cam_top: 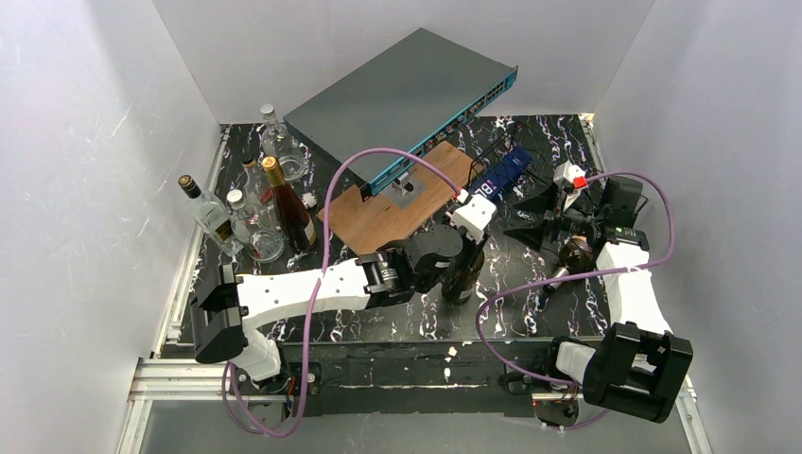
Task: Take the wine bottle off the wine rack
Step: Move the wine bottle to the center of the board.
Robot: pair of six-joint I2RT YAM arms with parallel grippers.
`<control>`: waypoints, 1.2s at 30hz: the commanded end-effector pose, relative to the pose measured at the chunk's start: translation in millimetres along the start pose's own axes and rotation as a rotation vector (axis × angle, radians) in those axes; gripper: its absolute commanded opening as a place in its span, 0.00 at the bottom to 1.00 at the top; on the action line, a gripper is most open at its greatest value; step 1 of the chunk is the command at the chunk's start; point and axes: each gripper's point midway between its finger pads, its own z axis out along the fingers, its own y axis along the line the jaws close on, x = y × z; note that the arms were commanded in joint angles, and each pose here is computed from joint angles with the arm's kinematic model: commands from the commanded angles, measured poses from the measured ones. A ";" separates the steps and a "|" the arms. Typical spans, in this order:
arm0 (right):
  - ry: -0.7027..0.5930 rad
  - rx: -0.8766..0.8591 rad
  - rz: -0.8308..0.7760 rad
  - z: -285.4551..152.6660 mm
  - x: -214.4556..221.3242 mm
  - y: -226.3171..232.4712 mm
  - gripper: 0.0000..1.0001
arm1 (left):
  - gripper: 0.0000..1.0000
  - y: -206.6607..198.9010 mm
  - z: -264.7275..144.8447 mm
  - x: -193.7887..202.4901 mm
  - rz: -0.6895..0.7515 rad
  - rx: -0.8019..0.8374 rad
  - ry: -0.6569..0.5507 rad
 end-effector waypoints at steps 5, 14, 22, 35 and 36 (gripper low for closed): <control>-0.008 0.013 -0.042 -2.2 -7.1 -0.5 0.83 | 0.00 -2.9 -14.2 -32.9 0.009 0.044 -0.066; -0.006 0.017 -0.043 -2.6 -6.9 -1.2 0.83 | 0.00 27.8 -60.2 -53.8 0.017 0.012 -0.104; -0.004 0.021 -0.041 -2.8 -5.6 -2.1 0.83 | 0.00 61.5 -94.7 -46.3 -0.007 -0.029 -0.068; -0.002 0.026 -0.033 -3.3 -3.0 -3.9 0.84 | 0.00 147.5 -144.7 -21.8 -0.061 -0.222 -0.030; -0.002 0.026 -0.033 -3.3 -3.0 -4.0 0.84 | 0.00 154.0 -149.1 -20.5 -0.063 -0.239 -0.031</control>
